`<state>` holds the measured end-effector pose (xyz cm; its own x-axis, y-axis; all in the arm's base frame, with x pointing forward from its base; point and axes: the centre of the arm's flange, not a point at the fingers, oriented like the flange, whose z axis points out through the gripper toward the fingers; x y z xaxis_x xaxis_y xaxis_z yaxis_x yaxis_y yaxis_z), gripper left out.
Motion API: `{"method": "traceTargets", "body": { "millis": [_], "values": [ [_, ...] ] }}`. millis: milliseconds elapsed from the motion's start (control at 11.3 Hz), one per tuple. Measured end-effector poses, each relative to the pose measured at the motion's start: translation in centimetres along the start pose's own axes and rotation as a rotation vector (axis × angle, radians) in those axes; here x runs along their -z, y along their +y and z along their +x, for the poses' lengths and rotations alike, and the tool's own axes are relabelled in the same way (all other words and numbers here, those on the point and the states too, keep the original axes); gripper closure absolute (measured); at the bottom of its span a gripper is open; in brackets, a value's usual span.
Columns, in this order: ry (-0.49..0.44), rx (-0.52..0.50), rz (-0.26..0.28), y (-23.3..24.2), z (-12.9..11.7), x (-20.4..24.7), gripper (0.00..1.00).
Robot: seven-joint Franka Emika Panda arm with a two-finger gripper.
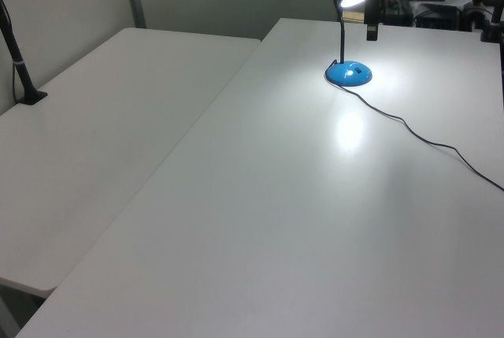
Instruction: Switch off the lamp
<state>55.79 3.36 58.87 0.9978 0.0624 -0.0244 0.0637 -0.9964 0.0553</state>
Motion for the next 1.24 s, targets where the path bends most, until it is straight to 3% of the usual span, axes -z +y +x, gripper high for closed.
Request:
{"method": "traceTargets", "body": {
  "millis": [800, 1066, 1244],
  "values": [
    [0.000, 0.000, 0.000, 0.00, 0.00, 0.00, 0.00],
    [0.000, 0.001, 0.000, 0.00, 0.00, 0.00, 0.15],
    [0.000, 0.001, 0.000, 0.00, 0.00, 0.00, 0.48]
  ]
}}
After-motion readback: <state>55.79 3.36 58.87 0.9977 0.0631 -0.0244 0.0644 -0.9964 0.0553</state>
